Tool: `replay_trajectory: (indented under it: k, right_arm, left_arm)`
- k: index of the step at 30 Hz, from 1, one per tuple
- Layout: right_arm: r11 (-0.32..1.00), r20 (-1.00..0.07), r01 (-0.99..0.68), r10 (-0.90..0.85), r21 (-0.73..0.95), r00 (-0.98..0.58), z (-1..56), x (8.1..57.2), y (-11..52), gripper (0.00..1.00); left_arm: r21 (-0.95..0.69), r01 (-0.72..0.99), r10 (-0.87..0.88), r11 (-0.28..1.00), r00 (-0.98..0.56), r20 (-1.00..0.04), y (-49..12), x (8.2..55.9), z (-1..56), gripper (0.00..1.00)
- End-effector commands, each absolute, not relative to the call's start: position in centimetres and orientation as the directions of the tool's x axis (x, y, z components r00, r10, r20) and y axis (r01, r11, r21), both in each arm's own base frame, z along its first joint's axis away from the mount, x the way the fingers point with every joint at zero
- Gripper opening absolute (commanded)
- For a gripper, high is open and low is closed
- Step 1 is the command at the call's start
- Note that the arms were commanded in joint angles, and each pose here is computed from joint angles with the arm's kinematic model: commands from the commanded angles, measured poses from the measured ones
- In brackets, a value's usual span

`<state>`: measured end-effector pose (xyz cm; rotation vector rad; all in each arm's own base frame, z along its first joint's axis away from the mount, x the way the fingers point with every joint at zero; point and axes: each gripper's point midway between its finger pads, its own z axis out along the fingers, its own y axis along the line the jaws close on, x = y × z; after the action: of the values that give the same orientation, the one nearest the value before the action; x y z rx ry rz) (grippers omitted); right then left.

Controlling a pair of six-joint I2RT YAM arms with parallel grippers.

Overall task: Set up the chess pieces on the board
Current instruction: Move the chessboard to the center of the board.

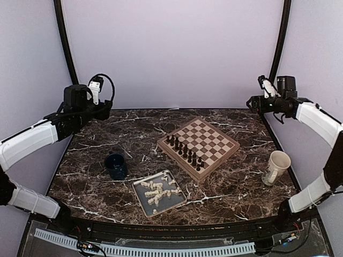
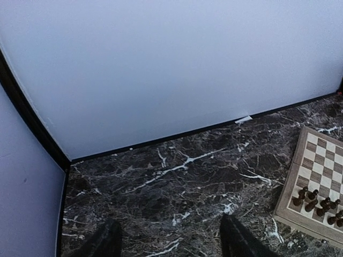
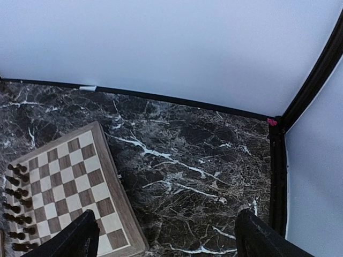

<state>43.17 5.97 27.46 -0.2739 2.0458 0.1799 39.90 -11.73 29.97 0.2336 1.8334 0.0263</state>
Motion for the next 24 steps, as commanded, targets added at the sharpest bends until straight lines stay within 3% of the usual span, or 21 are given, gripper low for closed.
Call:
replay_trajectory:
  k: [1,8,11,18,24]
  right_arm:
    - [0.957,-0.833,-0.291,-0.174,-0.017,-0.526,24.0,45.3,5.4,0.82]
    - [0.947,-0.668,-0.319,-0.258,-0.033,-0.698,15.2,48.6,4.6,0.48]
    - [0.94,-0.59,-0.341,-0.295,-0.036,-0.751,11.7,49.3,4.6,0.38]
    - [0.915,-0.449,-0.401,-0.371,-0.03,-0.813,5.6,49.1,6.1,0.25]
    - [0.887,-0.354,-0.46,-0.437,-0.021,-0.827,2.7,48.1,7.9,0.2]
  left_arm:
    - [0.064,0.318,0.169,0.946,-0.315,-0.934,-16.1,40.2,27.4,0.59]
    - [-0.051,0.53,0.243,0.847,-0.47,-0.848,-24.9,39.2,21.1,0.16]
    - [-0.096,0.586,0.28,0.804,-0.517,-0.809,-28.6,38.2,18.8,0.07]
    - [-0.215,0.645,0.341,0.733,-0.623,-0.704,-35.1,35.4,13.7,0.01]
    - [-0.262,0.621,0.35,0.739,-0.685,-0.639,-36.7,34.3,10.8,0.0]
